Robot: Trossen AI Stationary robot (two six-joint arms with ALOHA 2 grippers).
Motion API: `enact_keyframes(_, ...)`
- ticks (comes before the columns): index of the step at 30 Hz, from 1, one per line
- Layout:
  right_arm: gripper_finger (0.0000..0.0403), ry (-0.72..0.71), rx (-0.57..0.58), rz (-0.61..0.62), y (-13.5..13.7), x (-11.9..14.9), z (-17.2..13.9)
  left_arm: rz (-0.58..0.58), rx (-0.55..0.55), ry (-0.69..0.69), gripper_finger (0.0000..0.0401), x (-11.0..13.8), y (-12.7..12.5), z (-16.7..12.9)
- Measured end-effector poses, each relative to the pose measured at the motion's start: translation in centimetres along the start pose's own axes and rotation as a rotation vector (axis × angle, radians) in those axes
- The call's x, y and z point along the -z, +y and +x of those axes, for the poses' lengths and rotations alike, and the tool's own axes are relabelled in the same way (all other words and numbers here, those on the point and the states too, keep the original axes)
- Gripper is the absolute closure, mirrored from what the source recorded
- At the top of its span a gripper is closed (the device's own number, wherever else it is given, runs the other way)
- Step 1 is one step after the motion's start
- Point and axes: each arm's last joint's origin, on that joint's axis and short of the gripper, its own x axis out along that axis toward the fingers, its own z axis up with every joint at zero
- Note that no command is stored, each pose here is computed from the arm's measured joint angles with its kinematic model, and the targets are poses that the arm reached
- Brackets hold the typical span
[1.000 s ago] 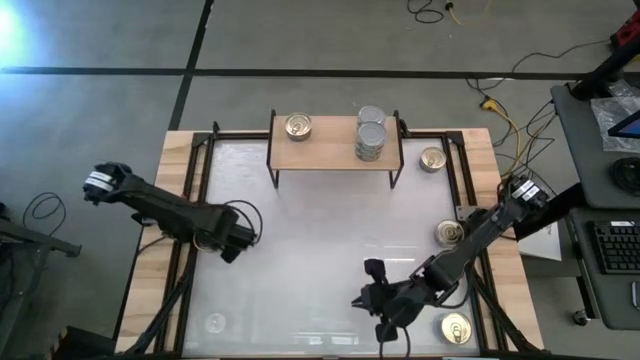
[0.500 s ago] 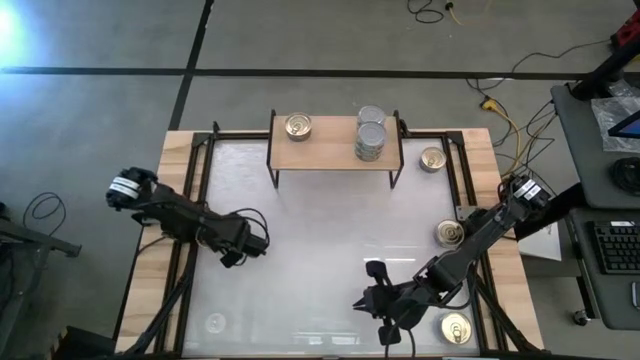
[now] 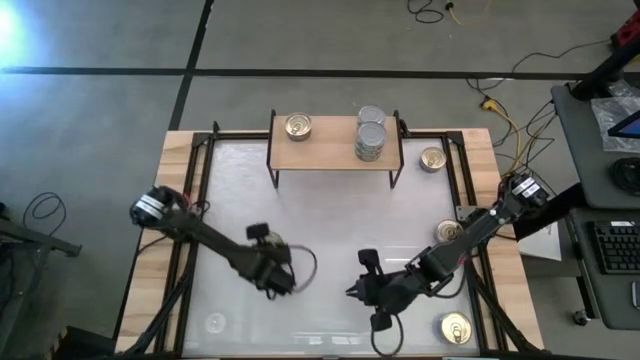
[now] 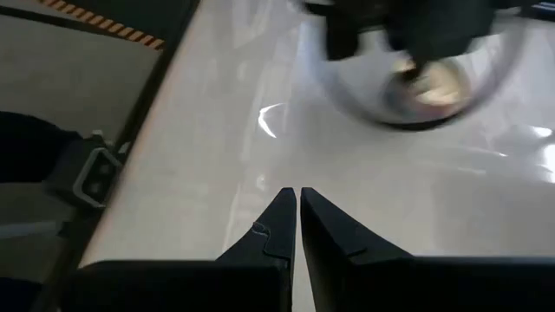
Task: Stack canned seafood by type on shelf
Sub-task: Put the left blue-pink tuna can on the shelf aligned with the other blue-pink tuna can on the shelf
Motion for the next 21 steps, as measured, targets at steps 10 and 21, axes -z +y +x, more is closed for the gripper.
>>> enact_keyframes(10, 0.0390, 0.028, 0.090, -0.017, -4.0, -0.6, 0.9, -0.021, 0.094, -0.284, 0.0400, 1.9, -3.2, -7.5)
enact_keyframes(21, 0.0390, 0.034, 0.075, -0.034, -8.2, -1.1, 2.7, -0.483, 0.273, -0.509, 0.0380, 10.2, -5.2, -5.3)
